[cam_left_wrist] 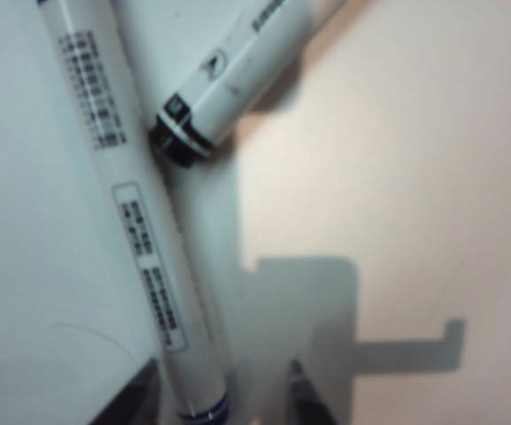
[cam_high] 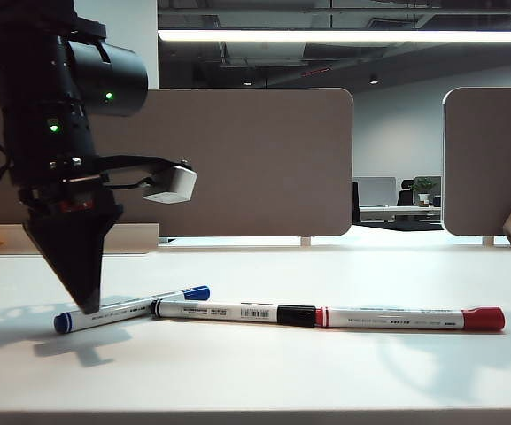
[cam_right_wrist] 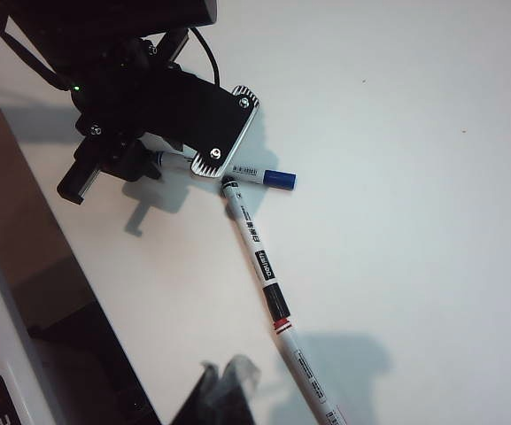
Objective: Pick up the markers one by one and line them up horizontally in a straight line on the table.
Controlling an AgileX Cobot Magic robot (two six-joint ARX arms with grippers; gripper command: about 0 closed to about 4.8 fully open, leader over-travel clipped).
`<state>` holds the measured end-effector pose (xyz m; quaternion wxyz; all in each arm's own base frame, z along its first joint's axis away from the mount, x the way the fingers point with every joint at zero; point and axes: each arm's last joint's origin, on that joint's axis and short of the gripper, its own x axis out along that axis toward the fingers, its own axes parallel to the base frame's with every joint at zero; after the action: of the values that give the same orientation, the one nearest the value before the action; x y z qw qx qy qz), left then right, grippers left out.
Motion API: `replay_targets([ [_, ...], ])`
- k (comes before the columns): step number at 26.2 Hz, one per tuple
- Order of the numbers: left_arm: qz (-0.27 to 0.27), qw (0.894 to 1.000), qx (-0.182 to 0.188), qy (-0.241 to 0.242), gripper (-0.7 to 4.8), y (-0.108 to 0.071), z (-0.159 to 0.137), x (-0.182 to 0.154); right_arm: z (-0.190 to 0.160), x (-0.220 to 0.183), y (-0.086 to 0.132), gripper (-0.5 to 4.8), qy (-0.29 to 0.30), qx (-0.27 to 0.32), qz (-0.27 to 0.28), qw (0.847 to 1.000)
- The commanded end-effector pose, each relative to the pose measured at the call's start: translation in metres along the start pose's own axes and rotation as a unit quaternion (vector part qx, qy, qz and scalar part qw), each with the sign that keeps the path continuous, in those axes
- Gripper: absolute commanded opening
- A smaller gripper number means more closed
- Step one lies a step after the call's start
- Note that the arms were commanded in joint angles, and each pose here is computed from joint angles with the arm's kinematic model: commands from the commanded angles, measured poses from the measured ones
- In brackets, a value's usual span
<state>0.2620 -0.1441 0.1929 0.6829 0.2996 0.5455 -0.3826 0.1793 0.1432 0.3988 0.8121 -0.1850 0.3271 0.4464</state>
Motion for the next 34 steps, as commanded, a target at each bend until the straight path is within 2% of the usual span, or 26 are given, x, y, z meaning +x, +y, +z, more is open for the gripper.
replay_targets([
  [1, -0.005, 0.999, -0.016, -0.043, 1.83, 0.003, 0.007, -0.004, 0.001, -0.002, 0.001, -0.02, -0.007, 0.001, 0.004, 1.000],
  [7, 0.010, 0.997, -0.021, -0.071, 1.83, 0.007, 0.013, -0.002, -0.002, -0.002, 0.002, -0.02, 0.008, 0.007, 0.009, 1.000],
  [19, 0.000, 0.999, -0.039, -0.029, 1.77, 0.012, 0.013, 0.023, -0.003, -0.002, 0.002, -0.02, 0.015, 0.011, 0.010, 1.000],
  [23, 0.017, 0.999, -0.043, -0.016, 1.10, 0.016, 0.010, 0.023, -0.003, -0.002, 0.002, -0.02, 0.015, 0.011, 0.010, 1.000],
  [26, 0.015, 0.998, -0.054, -0.012, 1.09, 0.021, 0.005, 0.022, -0.003, -0.002, 0.002, -0.02, 0.013, 0.011, 0.010, 1.000],
  [29, 0.012, 0.998, -0.064, -0.001, 0.77, 0.027, -0.001, 0.021, -0.003, -0.002, 0.002, -0.02, 0.012, 0.010, 0.009, 1.000],
  [34, 0.006, 0.997, -0.080, 0.019, 0.75, 0.037, -0.013, 0.019, -0.001, -0.002, 0.001, -0.02, 0.001, 0.007, 0.007, 1.000],
])
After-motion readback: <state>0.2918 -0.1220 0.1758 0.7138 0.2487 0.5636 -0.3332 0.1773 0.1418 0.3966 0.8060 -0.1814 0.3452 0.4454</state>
